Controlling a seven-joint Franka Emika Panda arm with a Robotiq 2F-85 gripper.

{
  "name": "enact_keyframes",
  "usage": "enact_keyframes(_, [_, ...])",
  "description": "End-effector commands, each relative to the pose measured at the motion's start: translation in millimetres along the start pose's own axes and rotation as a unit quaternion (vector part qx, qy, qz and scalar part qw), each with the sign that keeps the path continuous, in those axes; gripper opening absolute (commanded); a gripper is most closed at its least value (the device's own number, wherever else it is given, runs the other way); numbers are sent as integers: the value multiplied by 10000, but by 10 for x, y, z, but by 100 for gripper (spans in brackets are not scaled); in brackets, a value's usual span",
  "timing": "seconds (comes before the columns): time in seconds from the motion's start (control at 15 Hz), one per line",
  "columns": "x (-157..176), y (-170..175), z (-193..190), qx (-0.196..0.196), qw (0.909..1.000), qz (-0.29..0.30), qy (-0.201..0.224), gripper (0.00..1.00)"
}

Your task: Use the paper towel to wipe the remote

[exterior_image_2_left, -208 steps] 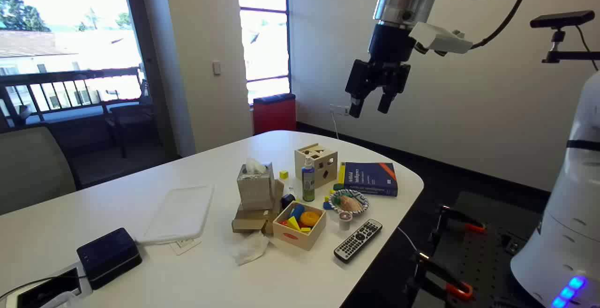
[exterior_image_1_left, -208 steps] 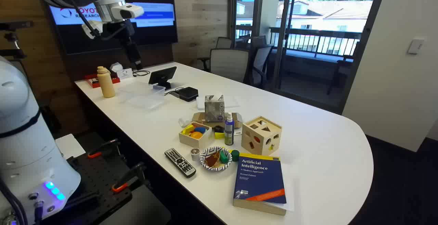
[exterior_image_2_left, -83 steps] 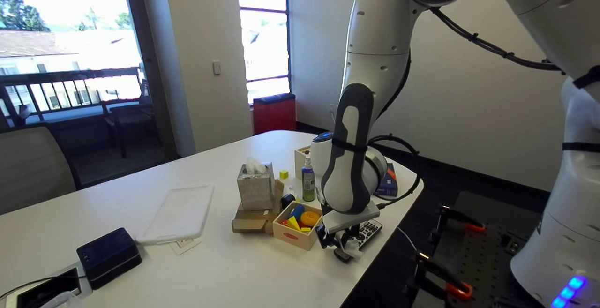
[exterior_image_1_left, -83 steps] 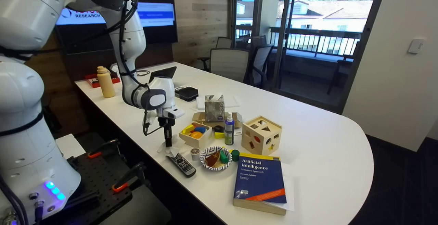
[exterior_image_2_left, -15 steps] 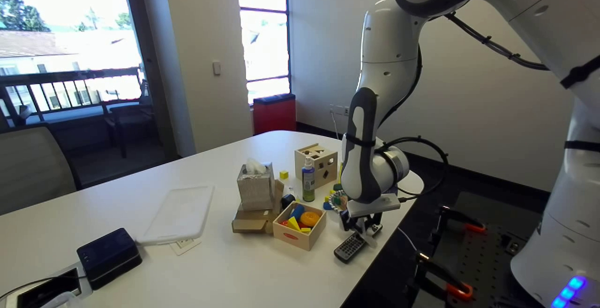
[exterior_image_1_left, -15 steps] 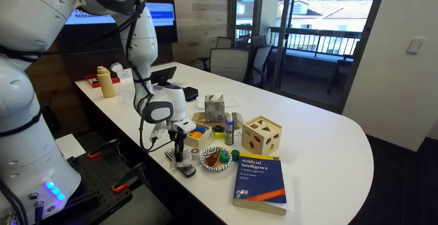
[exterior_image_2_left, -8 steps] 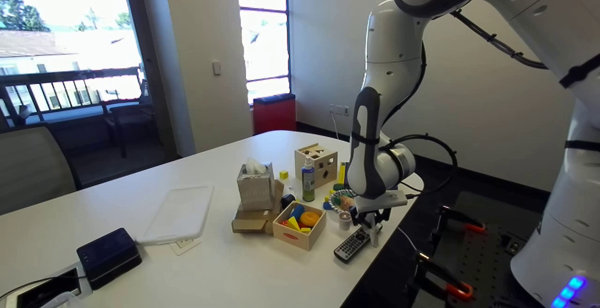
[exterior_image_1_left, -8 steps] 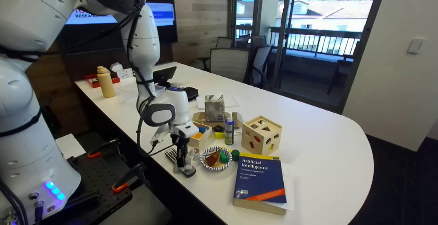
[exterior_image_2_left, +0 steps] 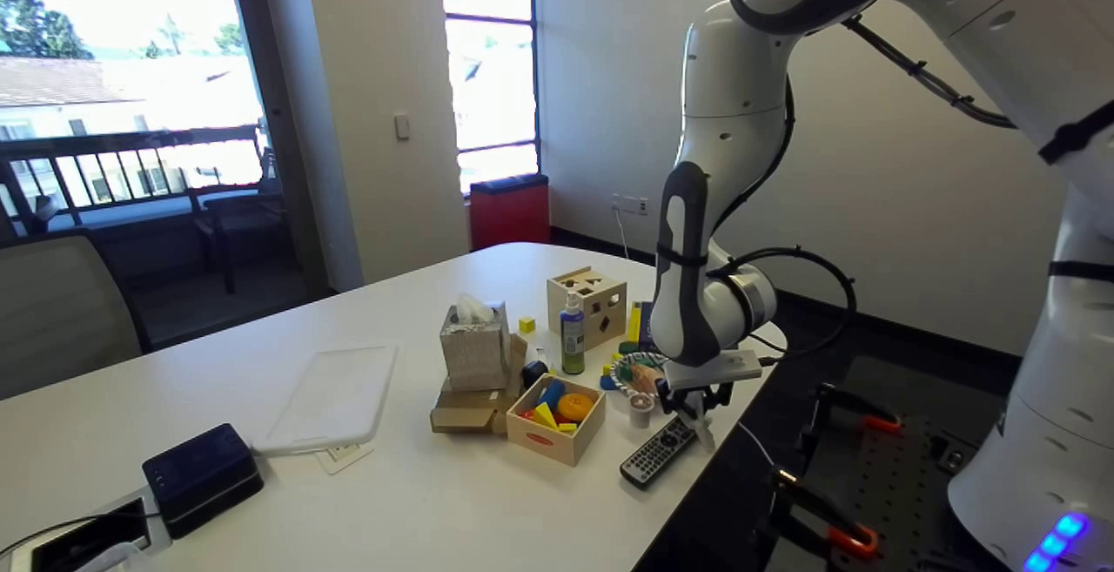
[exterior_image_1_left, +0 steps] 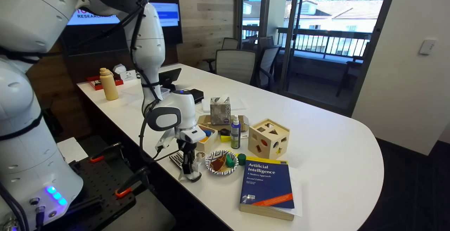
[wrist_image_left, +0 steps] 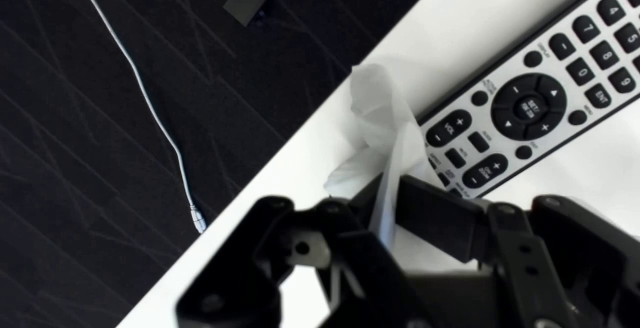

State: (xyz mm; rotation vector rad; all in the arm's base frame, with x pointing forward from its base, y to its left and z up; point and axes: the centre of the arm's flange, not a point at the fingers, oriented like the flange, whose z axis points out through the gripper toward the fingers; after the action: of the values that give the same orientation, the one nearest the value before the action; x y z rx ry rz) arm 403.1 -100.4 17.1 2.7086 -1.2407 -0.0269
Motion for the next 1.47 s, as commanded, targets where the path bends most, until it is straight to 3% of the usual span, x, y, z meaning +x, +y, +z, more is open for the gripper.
enact_keyframes(0.0, [-145, -129, -102, 82, 9995, -291, 62, 2])
enact_keyframes(0.8, [-722, -816, -62, 375, 9891, -1412, -177, 2])
enact_keyframes(1.4, [-928, -1278, -205, 503, 9787, -1988, 27, 2])
